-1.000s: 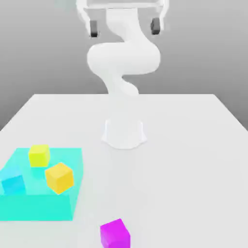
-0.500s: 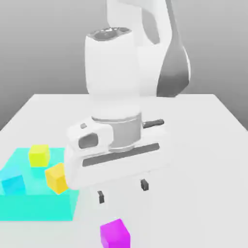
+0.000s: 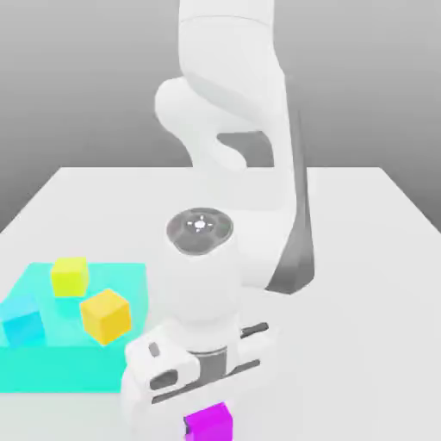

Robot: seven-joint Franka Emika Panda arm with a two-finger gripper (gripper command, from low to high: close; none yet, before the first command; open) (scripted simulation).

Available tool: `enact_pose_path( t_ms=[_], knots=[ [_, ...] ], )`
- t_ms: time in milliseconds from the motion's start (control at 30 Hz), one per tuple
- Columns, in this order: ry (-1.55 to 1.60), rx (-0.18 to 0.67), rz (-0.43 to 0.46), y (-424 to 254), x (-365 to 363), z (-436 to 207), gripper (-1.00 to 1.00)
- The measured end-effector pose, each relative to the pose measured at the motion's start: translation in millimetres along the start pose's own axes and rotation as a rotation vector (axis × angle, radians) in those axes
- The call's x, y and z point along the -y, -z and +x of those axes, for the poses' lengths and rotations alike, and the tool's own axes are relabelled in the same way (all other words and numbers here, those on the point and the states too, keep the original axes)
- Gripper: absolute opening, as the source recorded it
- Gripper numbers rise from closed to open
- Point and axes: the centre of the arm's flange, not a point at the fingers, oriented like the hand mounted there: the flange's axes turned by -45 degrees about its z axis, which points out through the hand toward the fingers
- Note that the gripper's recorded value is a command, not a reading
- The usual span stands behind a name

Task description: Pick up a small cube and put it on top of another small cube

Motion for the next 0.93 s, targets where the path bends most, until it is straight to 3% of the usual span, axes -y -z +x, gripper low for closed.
enact_pose_path(
  t_ms=[233, 667, 800, 833, 933],
  knots=[
    [-0.023, -0.004, 0.016, 78, -13, -14, -1.00],
    [-0.181, -0.005, 0.011, 200, -82, -145, -1.00],
    [-0.192, -0.003, 0.005, 164, -85, -155, -1.00],
    [-0.193, -0.002, 0.004, 151, -85, -155, 1.00],
    [-0.193, -0.002, 0.004, 151, -85, -155, 1.00]
  ],
)
